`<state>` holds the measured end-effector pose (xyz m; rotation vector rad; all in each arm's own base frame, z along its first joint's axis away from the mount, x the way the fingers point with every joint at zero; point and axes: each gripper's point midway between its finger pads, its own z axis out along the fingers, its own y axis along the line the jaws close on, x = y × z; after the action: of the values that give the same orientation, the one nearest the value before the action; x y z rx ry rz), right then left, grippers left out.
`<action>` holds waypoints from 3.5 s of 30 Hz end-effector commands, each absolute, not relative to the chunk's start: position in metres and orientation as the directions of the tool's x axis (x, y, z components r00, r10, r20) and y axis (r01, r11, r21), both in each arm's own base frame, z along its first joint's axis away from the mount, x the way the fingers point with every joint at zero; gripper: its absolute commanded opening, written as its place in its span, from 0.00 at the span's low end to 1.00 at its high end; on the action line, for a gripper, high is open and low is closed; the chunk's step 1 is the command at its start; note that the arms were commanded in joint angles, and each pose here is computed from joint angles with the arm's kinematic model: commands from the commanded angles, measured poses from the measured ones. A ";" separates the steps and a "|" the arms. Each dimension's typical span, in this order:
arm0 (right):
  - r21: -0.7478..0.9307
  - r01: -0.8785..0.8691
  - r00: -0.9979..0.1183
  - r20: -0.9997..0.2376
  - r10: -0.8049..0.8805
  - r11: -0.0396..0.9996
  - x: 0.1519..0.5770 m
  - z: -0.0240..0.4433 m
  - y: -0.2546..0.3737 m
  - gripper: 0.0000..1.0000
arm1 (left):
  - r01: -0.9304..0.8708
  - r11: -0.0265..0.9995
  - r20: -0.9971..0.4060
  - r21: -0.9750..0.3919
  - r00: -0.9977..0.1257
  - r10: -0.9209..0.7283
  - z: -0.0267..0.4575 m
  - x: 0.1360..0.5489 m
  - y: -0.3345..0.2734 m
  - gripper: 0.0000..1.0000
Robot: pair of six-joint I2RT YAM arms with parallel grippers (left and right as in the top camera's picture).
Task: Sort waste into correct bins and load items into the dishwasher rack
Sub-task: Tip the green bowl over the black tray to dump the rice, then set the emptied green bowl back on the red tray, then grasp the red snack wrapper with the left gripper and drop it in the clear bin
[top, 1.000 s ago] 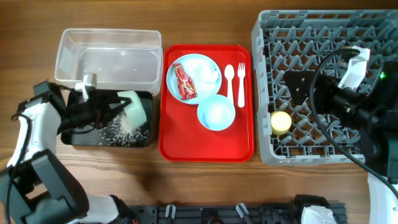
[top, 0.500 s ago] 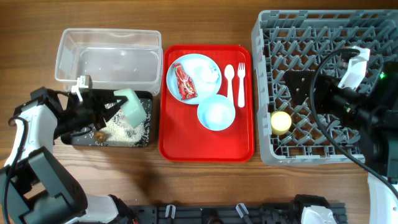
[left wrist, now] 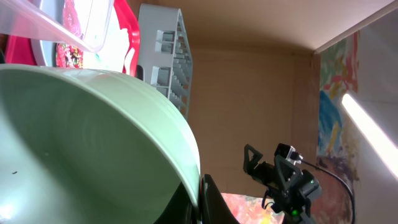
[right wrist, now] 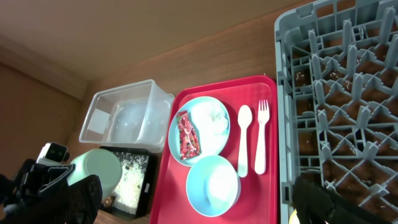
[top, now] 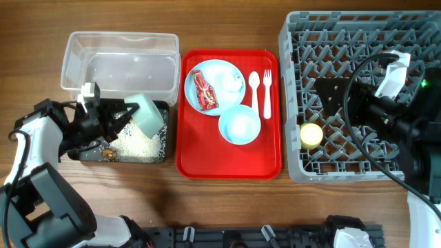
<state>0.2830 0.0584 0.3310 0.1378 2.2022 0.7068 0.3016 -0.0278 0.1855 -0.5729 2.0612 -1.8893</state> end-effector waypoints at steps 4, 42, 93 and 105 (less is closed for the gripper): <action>0.526 -0.123 -0.663 -0.675 0.325 0.841 0.285 0.334 0.056 1.00 | -0.082 0.039 0.053 -0.996 -0.875 -0.481 0.188 0.303 -0.026 0.04; 0.542 -0.110 -0.662 -0.666 0.346 0.833 0.286 0.335 0.056 1.00 | 0.094 0.989 -0.295 -0.116 -0.954 0.056 0.072 0.244 -0.218 0.31; 0.556 -0.071 -0.707 -0.614 0.352 0.828 0.288 0.320 0.056 1.00 | -0.066 0.997 -0.385 -0.031 -0.920 -0.073 0.003 0.414 -0.196 0.04; 0.555 -0.071 -0.706 -0.615 0.351 0.829 0.288 0.320 0.056 1.00 | -0.014 0.976 -0.520 -0.217 -0.844 -0.128 0.135 0.422 -0.210 0.04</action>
<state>0.2872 0.0579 0.3178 0.1941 2.2579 0.7323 0.4050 -0.2054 0.0517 -0.0772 2.7353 -0.1329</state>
